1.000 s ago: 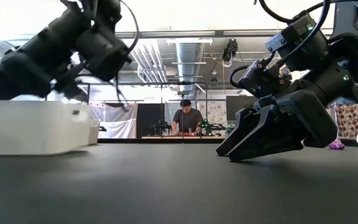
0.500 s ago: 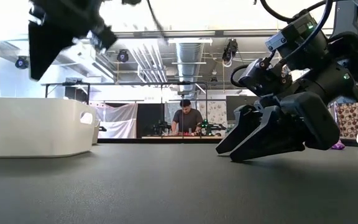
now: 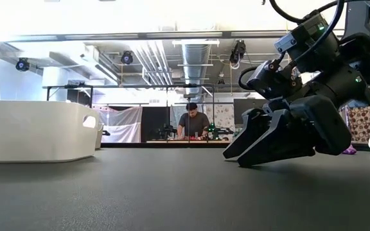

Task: Sort produce into baskets
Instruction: Put the white garlic into the bottom white bin

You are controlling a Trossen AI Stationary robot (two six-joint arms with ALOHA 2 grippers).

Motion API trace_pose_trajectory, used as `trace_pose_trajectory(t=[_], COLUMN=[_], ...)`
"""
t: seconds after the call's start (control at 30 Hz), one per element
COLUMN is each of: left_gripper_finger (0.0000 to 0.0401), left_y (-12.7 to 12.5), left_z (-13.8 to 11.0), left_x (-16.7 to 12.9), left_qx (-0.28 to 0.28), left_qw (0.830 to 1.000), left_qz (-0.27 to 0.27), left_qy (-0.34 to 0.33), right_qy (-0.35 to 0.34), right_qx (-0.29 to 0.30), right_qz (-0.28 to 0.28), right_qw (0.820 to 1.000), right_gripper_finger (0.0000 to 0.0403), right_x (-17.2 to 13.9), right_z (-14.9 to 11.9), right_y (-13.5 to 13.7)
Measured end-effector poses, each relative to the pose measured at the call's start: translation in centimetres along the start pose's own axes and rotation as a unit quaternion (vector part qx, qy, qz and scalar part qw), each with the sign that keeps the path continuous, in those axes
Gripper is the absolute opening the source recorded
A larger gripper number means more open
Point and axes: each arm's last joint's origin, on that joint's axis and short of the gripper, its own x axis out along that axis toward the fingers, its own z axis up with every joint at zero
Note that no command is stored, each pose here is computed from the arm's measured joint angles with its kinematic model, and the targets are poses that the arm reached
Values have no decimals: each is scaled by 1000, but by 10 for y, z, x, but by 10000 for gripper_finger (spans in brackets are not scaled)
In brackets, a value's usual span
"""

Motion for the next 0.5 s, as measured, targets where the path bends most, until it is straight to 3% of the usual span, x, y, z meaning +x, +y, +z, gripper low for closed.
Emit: trace_pose_trajectory(t=[0.1, 0.37, 0.43, 0.5], left_gripper_finger=[153, 153, 151, 147], left_y=[-4, -9, -8, -7], left_z=[-23, -60, -69, -76], left_x=[9, 47, 58, 68], left_qx=[0, 22, 55, 124], left_qw=[998, 988, 982, 972], left_qz=[16, 89, 103, 111], left_qy=[56, 127, 148, 168], right_qy=[-1, -10, -14, -14], right_qx=[0, -1, -1, -8], right_qz=[0, 0, 0, 0], right_qw=[1000, 1000, 1000, 1000], right_gripper_finger=[325, 325, 325, 325], right_x=[0, 0, 0, 0], right_z=[0, 2, 3, 3], right_y=[0, 0, 0, 0])
